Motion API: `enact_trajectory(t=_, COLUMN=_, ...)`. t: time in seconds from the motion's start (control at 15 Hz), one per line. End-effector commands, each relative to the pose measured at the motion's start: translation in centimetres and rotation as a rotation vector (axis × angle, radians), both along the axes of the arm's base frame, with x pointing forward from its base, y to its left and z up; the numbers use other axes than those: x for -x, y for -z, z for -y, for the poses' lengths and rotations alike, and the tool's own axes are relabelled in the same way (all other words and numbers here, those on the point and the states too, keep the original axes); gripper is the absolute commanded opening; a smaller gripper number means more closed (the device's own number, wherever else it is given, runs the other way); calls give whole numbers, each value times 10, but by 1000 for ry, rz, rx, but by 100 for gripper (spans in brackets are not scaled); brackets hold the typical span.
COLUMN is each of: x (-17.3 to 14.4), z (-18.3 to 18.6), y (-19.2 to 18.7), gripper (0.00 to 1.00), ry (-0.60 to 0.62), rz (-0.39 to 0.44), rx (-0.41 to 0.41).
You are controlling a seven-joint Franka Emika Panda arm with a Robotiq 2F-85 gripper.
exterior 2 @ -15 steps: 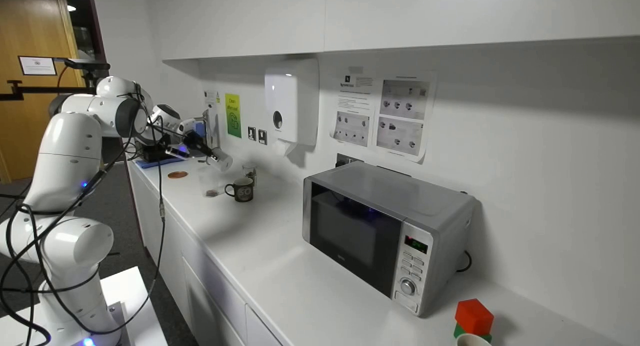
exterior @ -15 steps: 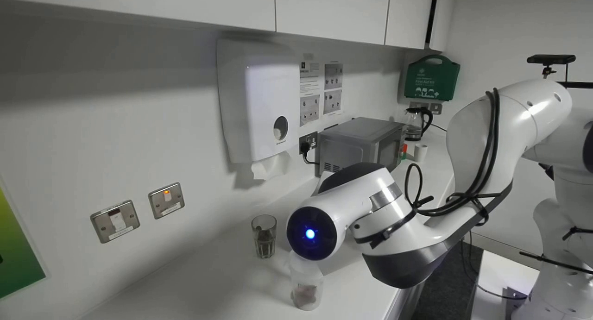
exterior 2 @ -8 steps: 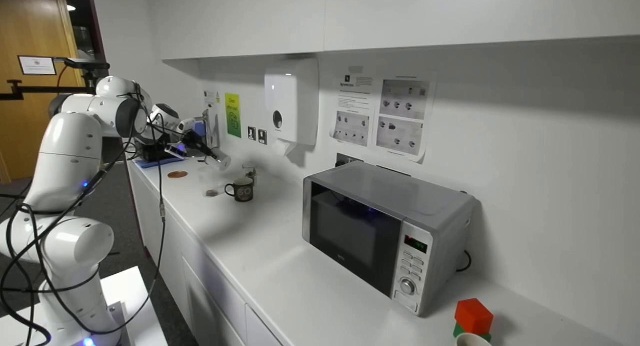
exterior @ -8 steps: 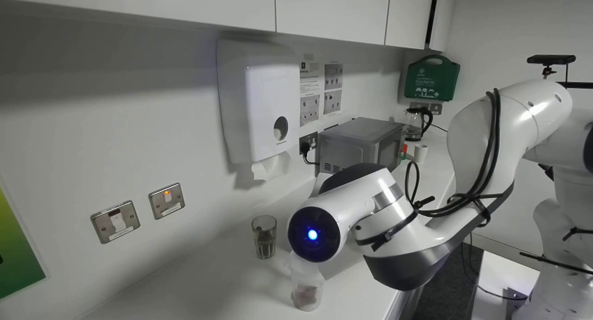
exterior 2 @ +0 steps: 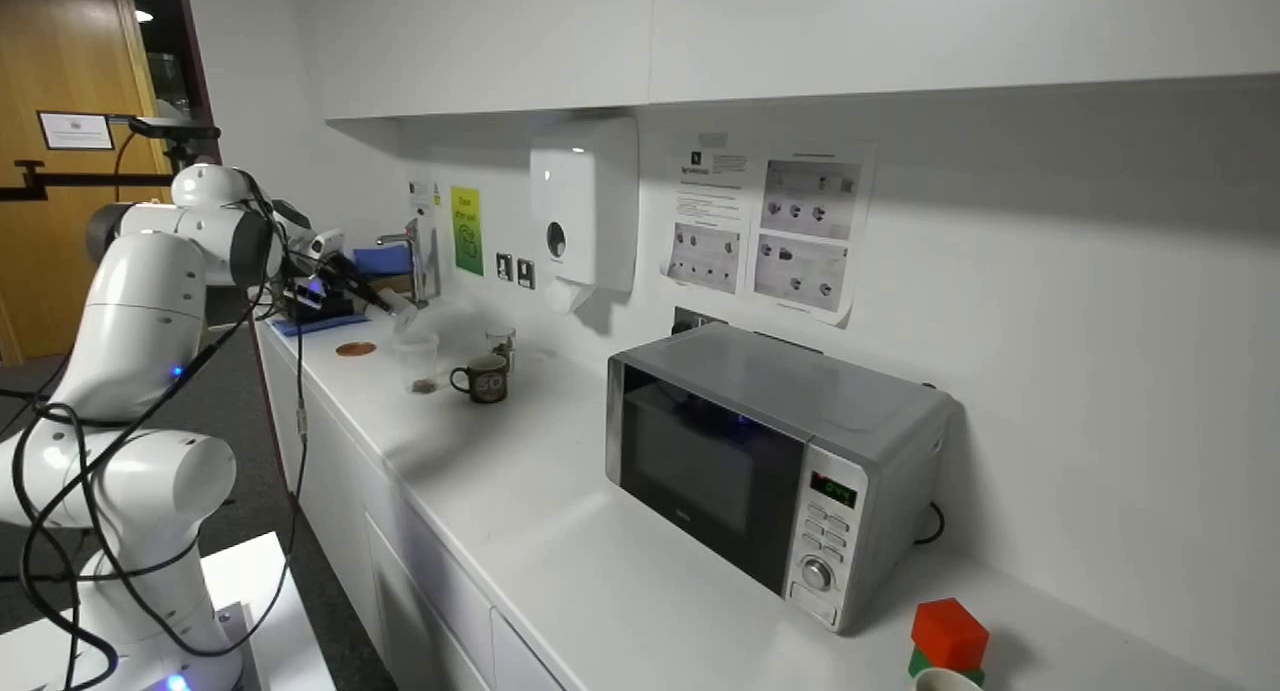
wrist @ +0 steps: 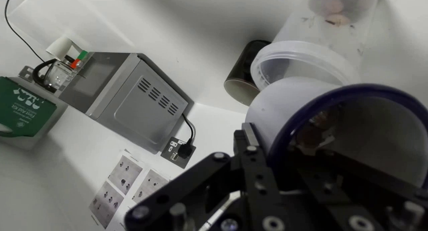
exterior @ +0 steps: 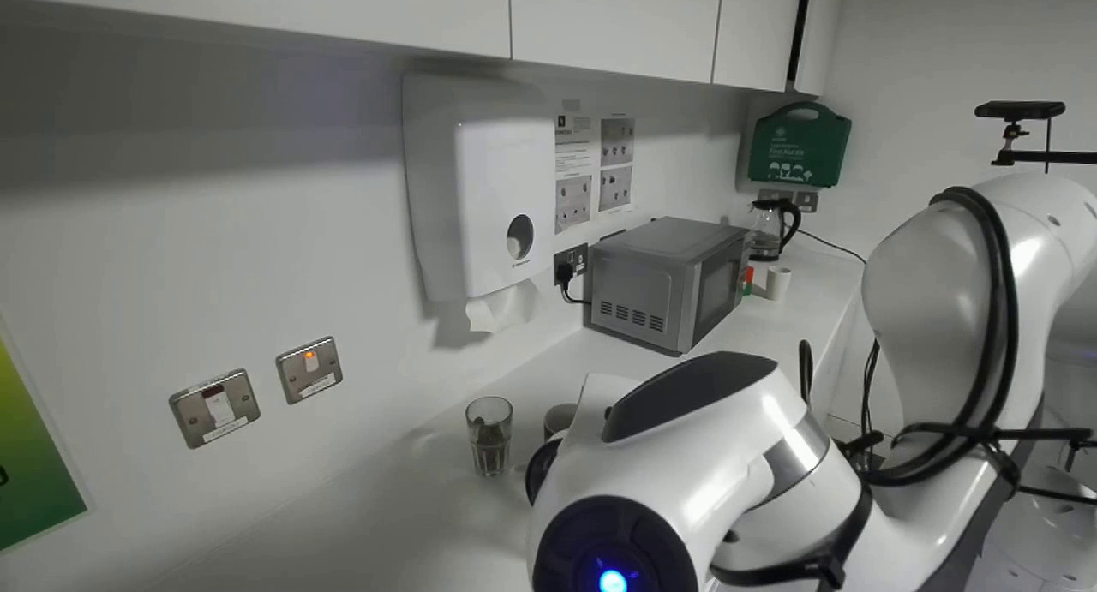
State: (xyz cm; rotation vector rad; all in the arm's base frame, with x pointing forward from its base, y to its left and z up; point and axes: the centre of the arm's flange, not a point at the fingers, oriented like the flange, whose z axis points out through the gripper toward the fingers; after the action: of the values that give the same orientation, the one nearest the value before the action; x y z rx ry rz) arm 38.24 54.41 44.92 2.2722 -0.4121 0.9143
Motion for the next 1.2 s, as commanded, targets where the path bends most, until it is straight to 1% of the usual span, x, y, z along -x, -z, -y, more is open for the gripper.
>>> enact_trajectory(t=0.0, x=-10, z=-15, y=-10, gripper=2, ry=21, rz=-8, rx=20)
enact_trajectory(t=0.47, x=-38, z=2, y=-14, gripper=2, ry=82, rz=11, rx=5)
enact_trajectory(t=0.8, x=-45, z=1, y=-19, gripper=2, ry=120, rz=5, rx=-16)
enact_trajectory(t=0.87, x=-54, z=18, y=-21, gripper=2, ry=126, rz=-3, rx=-21)
enact_trajectory(t=0.93, x=-55, z=19, y=-22, gripper=2, ry=134, rz=-19, rx=-24)
enact_trajectory(t=1.0, x=-47, z=12, y=-5, gripper=2, ry=103, rz=16, rx=-32)
enact_trajectory(t=1.07, x=-48, z=12, y=-4, gripper=6, ry=105, rz=13, rx=-32)
enact_trajectory(t=1.13, x=-48, z=12, y=-1, gripper=6, ry=105, rz=11, rx=-30)
